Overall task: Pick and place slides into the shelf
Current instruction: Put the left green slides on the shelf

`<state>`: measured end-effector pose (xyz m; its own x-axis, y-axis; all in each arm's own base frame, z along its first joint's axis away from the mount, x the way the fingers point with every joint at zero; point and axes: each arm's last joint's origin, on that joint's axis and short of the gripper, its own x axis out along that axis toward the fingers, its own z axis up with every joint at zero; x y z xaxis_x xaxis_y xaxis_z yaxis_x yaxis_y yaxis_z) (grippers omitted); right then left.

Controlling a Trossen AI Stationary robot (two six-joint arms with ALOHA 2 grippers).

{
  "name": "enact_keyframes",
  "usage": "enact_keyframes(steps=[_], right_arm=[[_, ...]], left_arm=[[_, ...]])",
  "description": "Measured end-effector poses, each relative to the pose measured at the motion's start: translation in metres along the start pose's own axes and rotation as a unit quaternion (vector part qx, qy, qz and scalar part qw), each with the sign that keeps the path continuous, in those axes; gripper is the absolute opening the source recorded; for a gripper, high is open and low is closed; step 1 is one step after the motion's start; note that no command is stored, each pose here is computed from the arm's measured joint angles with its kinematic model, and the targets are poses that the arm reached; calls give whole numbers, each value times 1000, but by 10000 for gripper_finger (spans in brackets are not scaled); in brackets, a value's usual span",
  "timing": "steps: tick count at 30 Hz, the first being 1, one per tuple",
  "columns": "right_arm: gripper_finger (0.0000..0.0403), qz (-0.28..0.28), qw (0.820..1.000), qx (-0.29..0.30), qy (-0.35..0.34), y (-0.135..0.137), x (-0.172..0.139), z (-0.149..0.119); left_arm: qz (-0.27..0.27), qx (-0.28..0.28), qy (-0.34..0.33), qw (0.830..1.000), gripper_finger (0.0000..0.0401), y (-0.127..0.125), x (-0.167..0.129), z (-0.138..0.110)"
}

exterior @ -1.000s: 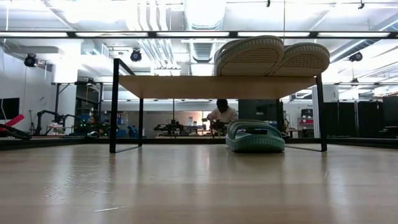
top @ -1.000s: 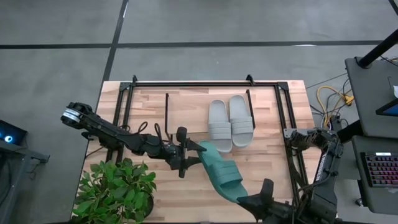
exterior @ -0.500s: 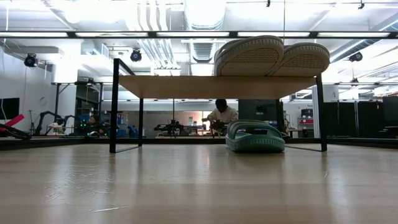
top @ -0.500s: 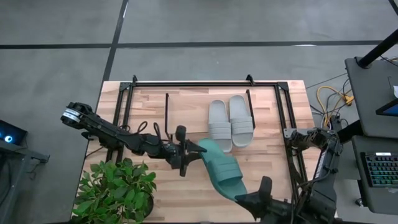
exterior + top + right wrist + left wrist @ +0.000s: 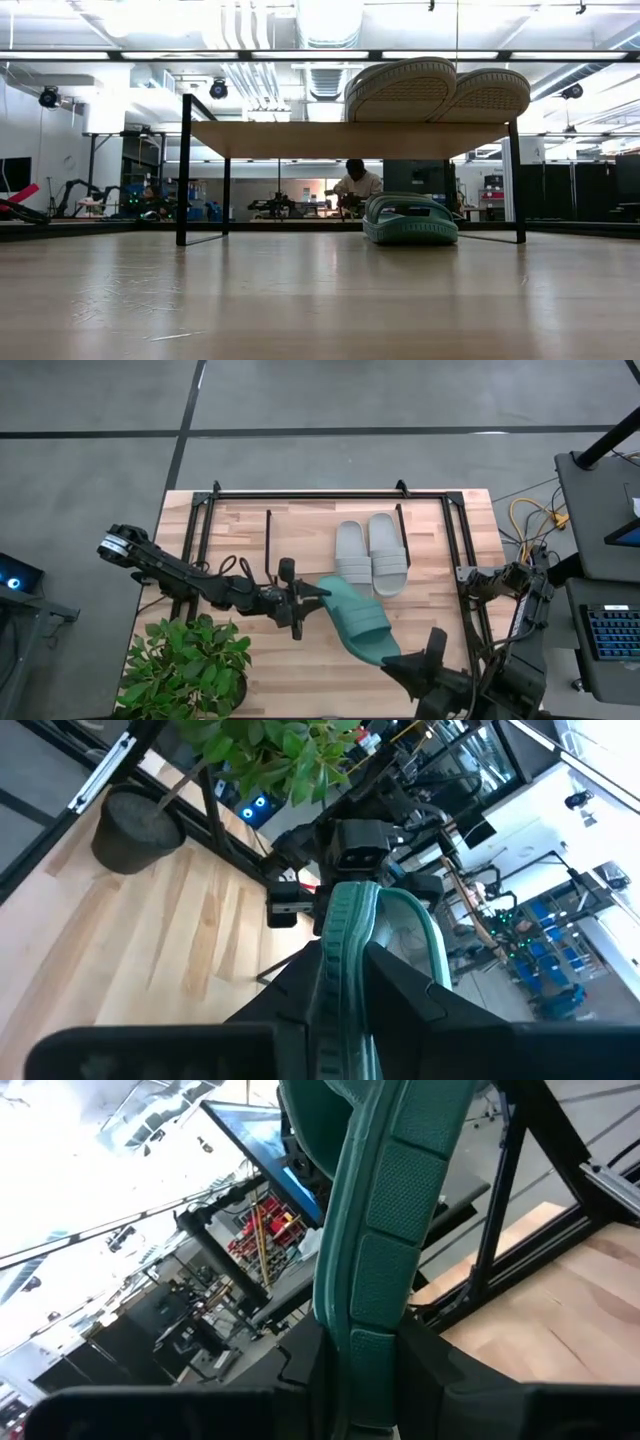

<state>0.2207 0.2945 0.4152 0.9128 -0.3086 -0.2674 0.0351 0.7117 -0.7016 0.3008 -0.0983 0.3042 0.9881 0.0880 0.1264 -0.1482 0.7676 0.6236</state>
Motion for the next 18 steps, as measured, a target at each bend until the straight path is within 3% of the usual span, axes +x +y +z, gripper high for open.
enact_keyframes(steps=[11,18], right_arm=[[58,3,1000,5,3,-8,-3,-3],[59,15,1000,-1,5,-18,-8,-6]], left_arm=[[32,-1,22,999,55,3,-1,0],[51,-3,7,999,53,15,-11,14]])
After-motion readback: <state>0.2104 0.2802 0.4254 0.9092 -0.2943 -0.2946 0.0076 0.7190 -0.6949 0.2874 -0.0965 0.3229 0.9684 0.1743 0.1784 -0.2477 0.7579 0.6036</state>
